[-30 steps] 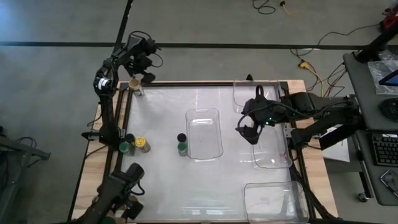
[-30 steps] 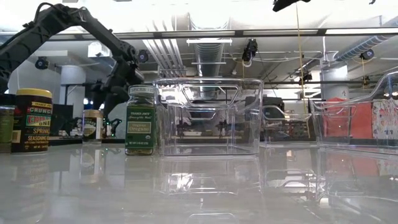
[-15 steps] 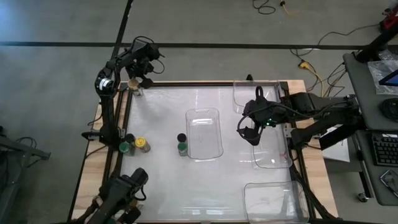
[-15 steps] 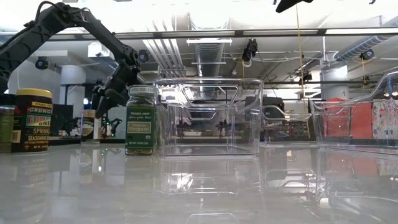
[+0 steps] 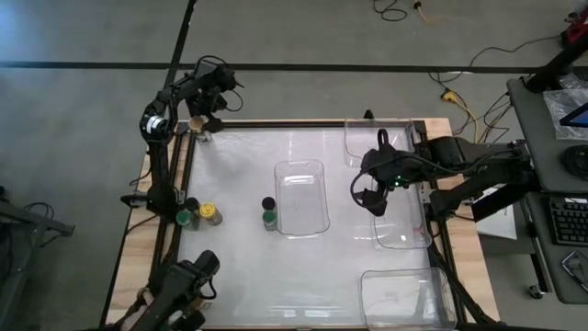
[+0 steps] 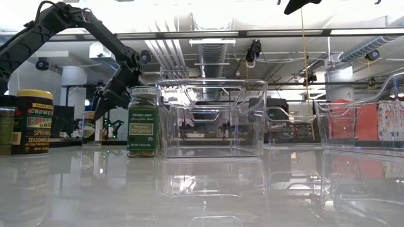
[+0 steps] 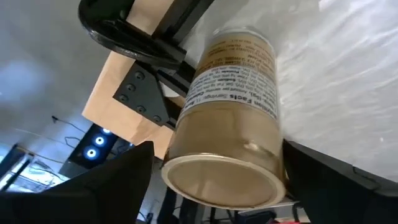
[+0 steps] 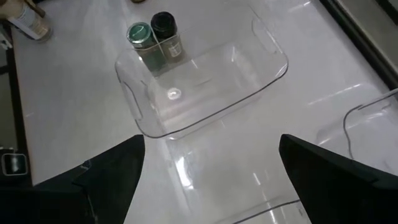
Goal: Sort spices by type
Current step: Put the top gold seasoning bottle into the top right transparent bin
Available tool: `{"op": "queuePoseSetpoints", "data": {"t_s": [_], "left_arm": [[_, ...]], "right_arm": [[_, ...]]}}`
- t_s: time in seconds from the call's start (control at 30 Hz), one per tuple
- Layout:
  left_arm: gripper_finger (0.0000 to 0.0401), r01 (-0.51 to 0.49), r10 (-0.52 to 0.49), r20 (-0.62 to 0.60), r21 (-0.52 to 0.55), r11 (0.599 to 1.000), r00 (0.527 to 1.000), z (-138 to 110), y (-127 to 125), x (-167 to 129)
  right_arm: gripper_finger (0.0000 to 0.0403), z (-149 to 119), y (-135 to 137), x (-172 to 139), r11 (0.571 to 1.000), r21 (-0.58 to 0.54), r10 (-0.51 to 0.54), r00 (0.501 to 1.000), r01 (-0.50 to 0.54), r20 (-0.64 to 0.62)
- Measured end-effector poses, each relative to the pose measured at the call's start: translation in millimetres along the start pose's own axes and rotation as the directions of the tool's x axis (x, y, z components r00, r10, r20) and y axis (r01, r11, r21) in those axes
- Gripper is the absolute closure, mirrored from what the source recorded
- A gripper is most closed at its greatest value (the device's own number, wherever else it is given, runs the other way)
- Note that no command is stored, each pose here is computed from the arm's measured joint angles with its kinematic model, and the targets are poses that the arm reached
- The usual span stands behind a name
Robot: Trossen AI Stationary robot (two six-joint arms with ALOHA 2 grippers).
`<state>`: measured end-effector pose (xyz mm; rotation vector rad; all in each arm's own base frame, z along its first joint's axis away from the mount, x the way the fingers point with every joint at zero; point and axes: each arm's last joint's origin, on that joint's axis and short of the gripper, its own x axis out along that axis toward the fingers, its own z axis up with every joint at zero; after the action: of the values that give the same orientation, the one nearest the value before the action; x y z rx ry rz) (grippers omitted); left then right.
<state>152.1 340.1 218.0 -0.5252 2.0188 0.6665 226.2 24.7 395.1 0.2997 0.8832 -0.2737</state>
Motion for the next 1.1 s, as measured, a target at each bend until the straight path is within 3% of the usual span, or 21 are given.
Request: {"op": "queuePoseSetpoints", "data": {"t_s": [0.43, 0.63, 0.73, 0.9, 1.1], "left_arm": [[0.0134, -0.033, 0.033, -0.008, 0.012, 0.999, 0.999, -2, 1, -1], [0.0137, -0.014, 0.018, 0.081, -0.047, 0.999, 0.997, -23, 0, -24], [0.0136, 0.059, -0.041, 0.166, -0.102, 0.993, 0.985, -34, -5, -40], [0.0136, 0.203, -0.133, 0.311, -0.205, 0.958, 0.941, -50, -29, -73], [0.0136, 0.333, -0.226, 0.402, -0.218, 0.917, 0.887, -59, -94, -108]], "right_arm": [[0.0039, -1, 1, -1, 0.999, -0.001, 0.033, 0.999, -0.033, -0.019], [0.0039, -2, -1, -5, 0.998, -0.053, 0.035, 0.999, -0.036, -0.009], [0.0039, -2, -2, -5, 0.994, -0.103, 0.034, 0.999, -0.034, -0.004], [0.0039, 1, -6, -4, 0.982, -0.190, 0.021, 1.000, -0.021, 0.001], [0.0039, 2, -10, -7, 0.963, -0.268, 0.012, 1.000, -0.008, 0.013]]}}
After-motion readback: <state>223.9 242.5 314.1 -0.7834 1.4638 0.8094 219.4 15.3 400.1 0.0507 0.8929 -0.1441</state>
